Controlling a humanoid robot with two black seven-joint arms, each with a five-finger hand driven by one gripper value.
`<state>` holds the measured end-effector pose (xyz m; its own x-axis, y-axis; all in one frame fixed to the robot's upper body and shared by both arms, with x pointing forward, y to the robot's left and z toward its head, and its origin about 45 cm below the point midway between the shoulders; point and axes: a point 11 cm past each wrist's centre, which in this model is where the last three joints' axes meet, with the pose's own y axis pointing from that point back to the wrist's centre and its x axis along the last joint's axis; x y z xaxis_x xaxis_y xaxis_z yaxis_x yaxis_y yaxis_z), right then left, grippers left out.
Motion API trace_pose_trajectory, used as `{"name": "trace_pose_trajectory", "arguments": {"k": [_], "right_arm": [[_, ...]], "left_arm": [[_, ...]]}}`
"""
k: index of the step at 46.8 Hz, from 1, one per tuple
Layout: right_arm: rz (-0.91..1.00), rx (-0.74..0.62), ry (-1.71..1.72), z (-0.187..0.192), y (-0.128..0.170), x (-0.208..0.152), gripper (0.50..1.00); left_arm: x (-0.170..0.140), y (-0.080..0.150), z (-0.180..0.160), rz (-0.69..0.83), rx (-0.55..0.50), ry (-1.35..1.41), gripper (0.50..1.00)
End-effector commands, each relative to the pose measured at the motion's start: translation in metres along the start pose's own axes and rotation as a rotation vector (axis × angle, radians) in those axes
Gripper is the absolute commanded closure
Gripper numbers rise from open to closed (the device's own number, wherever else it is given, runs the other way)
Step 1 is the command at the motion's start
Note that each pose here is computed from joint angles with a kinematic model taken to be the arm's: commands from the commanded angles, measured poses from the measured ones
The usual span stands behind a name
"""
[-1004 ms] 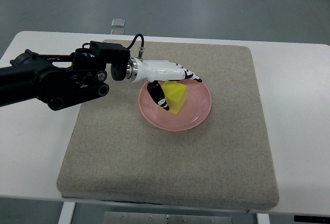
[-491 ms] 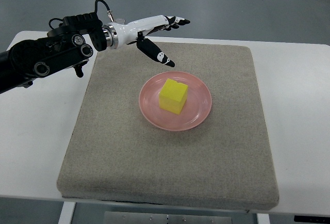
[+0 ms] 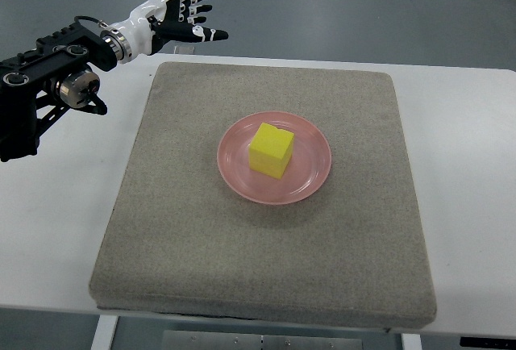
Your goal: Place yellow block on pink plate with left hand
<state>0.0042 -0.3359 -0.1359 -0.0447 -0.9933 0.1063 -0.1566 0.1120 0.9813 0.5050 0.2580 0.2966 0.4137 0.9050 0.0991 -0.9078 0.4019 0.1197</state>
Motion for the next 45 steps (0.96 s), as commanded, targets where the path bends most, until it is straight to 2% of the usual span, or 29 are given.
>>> {"name": "trace_pose_trajectory", "arguments": {"k": [1, 10, 19, 26, 34, 45], "right_arm": [[0.0, 0.0, 0.001, 0.0, 0.0, 0.0, 0.576], [0.0, 0.0, -0.001, 0.0, 0.0, 0.0, 0.576], [0.0, 0.0, 0.001, 0.0, 0.0, 0.0, 0.576], [-0.001, 0.0, -0.006, 0.0, 0.0, 0.0, 0.576], [-0.022, -0.002, -0.007, 0.001, 0.0, -0.006, 0.576], [-0.029, -0.009, -0.008, 0.005, 0.001, -0.008, 0.576]], "left_arm": [[0.007, 0.003, -0.007, 0.028, -0.006, 0.106, 0.506], [0.018, 0.009, -0.013, 0.019, -0.031, 0.35, 0.506], [0.017, 0.018, -0.038, -0.027, 0.049, 0.588, 0.504], [0.016, 0.022, -0.033, -0.101, 0.011, 0.667, 0.504], [0.019, 0.031, -0.046, -0.102, 0.01, 0.794, 0.504], [0.021, 0.038, -0.06, -0.088, 0.018, 0.822, 0.504]]}}
